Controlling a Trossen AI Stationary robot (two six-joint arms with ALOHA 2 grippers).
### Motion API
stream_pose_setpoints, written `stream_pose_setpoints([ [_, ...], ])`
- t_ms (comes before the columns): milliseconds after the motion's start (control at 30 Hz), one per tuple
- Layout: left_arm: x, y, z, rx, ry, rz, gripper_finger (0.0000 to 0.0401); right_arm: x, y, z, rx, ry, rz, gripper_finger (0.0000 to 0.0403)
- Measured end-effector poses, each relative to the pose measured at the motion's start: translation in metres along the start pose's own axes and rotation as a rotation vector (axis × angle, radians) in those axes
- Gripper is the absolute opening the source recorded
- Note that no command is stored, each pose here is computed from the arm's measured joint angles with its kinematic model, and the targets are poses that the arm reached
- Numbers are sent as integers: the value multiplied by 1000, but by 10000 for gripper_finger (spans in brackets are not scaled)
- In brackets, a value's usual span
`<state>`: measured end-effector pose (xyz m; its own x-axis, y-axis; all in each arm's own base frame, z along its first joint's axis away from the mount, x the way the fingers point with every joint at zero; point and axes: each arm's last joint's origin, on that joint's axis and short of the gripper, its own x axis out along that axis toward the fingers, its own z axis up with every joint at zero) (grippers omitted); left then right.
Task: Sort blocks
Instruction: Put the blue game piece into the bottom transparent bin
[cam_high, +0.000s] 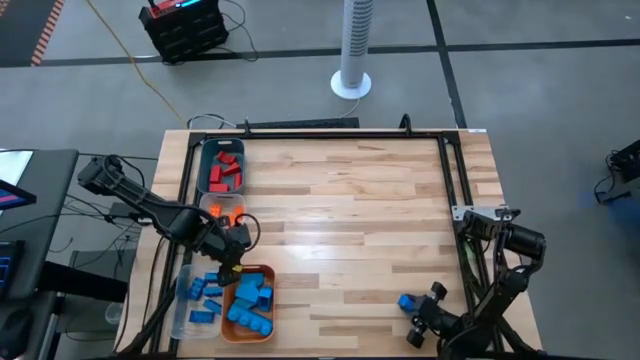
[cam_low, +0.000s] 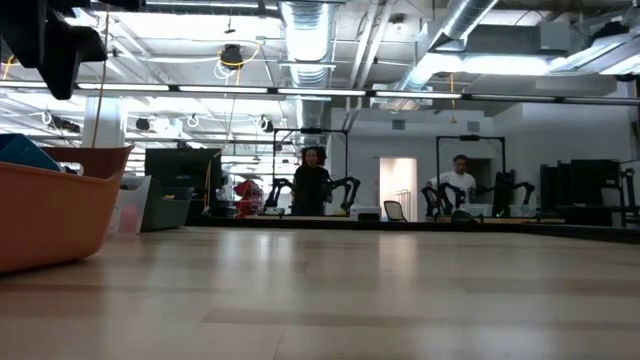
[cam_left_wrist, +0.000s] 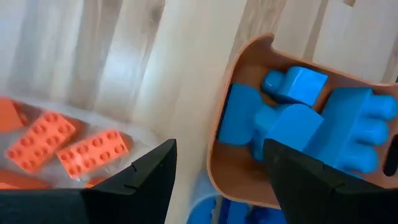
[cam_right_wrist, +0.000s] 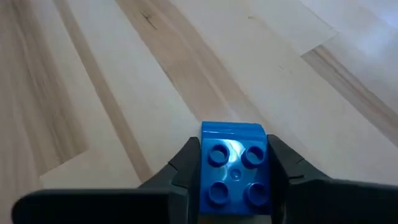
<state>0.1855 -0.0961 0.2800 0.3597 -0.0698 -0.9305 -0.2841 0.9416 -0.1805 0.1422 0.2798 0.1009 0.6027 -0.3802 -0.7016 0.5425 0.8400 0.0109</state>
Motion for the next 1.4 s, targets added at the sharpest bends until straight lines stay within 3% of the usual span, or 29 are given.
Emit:
stream_pose_setpoints([
  [200,-2,-3,13,168,-249,115,231,4,-2,32,-55,-39,-23,113],
  [467,-8,-19,23,413,-482,174,231,22,5,124,-154,-152,38,126],
  [700,-15,-37,19,649,-595,185,231,49,16,209,-304,-287,269,123],
  [900,-19,-48,14,903,-632,191,231,77,5,268,-332,-396,593,123],
  [1000,-20,-53,15,1015,-659,199,231,88,-6,287,-311,-419,703,123],
  [1167,-9,-60,20,1183,-654,277,231,99,-22,308,-264,-464,764,123],
  [1333,3,-67,32,1193,-683,522,231,105,-29,313,-225,-440,786,123],
  [1400,5,-70,35,1231,-691,562,231,106,-30,314,-216,-435,789,123],
])
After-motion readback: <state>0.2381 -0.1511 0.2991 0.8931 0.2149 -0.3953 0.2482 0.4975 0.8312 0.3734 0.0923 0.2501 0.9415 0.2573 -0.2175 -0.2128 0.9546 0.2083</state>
